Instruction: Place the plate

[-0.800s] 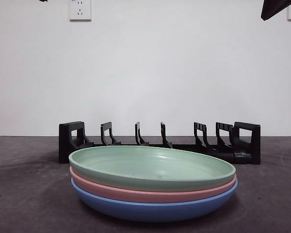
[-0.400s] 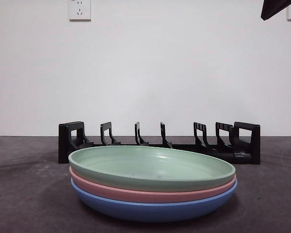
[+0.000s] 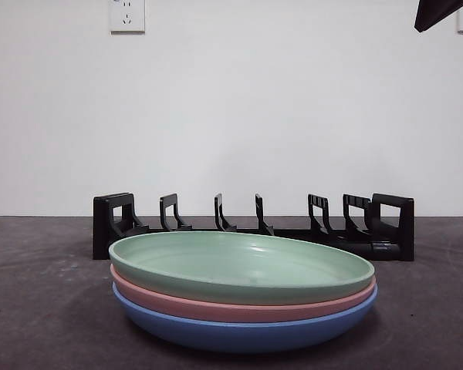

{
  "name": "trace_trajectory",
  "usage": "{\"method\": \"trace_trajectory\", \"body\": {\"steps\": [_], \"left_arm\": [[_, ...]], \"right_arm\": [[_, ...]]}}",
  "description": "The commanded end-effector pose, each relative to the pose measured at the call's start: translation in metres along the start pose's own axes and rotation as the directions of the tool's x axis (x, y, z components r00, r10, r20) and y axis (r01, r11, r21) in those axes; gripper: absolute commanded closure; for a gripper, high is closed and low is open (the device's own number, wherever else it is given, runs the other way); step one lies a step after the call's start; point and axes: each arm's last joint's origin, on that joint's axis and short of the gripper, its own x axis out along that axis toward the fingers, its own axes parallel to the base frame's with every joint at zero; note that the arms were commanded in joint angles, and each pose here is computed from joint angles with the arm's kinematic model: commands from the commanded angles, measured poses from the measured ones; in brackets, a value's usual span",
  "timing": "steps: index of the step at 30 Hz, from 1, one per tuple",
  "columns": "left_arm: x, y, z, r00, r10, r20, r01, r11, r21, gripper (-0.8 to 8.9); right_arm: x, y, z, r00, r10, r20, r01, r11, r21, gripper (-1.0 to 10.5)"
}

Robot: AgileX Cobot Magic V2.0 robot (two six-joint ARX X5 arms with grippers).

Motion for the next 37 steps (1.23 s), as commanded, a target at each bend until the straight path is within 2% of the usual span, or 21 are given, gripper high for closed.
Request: {"method": "trace_trajectory", "body": {"steps": [1, 14, 16, 19, 21, 22, 25, 27, 31, 37], "left_arm": [[-0.001, 0.000, -0.004, 1.000, 0.003, 0.022, -0.003, 1.000, 0.011, 8.06], [-0.002, 0.000, -0.002, 0.999, 0.006, 0.041, -0.006, 1.000, 0.011, 8.06], [-0.002, 0.000, -0.002, 0.999, 0.006, 0.042, -0.006, 1.000, 0.011, 8.06], [-0.002, 0.000, -0.002, 0.999, 0.006, 0.041, -0.006, 1.000, 0.011, 8.06], [-0.002, 0.000, -0.002, 0.999, 0.006, 0.042, -0.006, 1.000, 0.011, 8.06], [-0.002, 0.000, -0.002, 0.999, 0.006, 0.041, -0.006, 1.000, 0.011, 8.06], [-0.002, 0.000, -0.002, 0.999, 0.006, 0.042, -0.006, 1.000, 0.011, 8.06], [-0.002, 0.000, -0.002, 0.999, 0.006, 0.042, -0.006, 1.000, 0.011, 8.06], [-0.002, 0.000, -0.002, 0.999, 0.006, 0.042, -0.006, 1.000, 0.011, 8.06], [-0.002, 0.000, -0.002, 0.999, 0.006, 0.042, -0.006, 1.000, 0.011, 8.06]], "right_arm": [[0.001, -0.001, 0.003, 1.000, -0.001, 0.014, 0.001, 1.000, 0.009, 9.3], [0.001, 0.000, 0.003, 1.000, -0.001, 0.015, 0.001, 1.000, 0.009, 9.3], [0.001, -0.002, 0.004, 0.999, -0.033, 0.017, 0.034, 0.999, -0.042, 9.3], [-0.007, -0.005, -0.005, 0.998, -0.057, 0.038, 0.056, 0.998, 0.014, 9.2], [-0.013, -0.007, -0.024, 0.988, -0.102, 0.118, 0.098, 0.994, 0.037, 9.3], [-0.018, -0.007, -0.043, 0.972, -0.136, 0.190, 0.128, 0.990, 0.056, 9.3], [-0.025, 0.001, -0.103, 0.936, -0.205, 0.287, 0.186, 0.978, 0.093, 9.3], [-0.027, 0.011, -0.147, 0.935, -0.221, 0.279, 0.201, 0.975, 0.099, 9.3], [-0.029, 0.025, -0.207, 0.929, -0.243, 0.280, 0.219, 0.969, 0.112, 9.3], [-0.030, 0.031, -0.246, 0.916, -0.294, 0.271, 0.241, 0.947, 0.211, 9.3]]}}
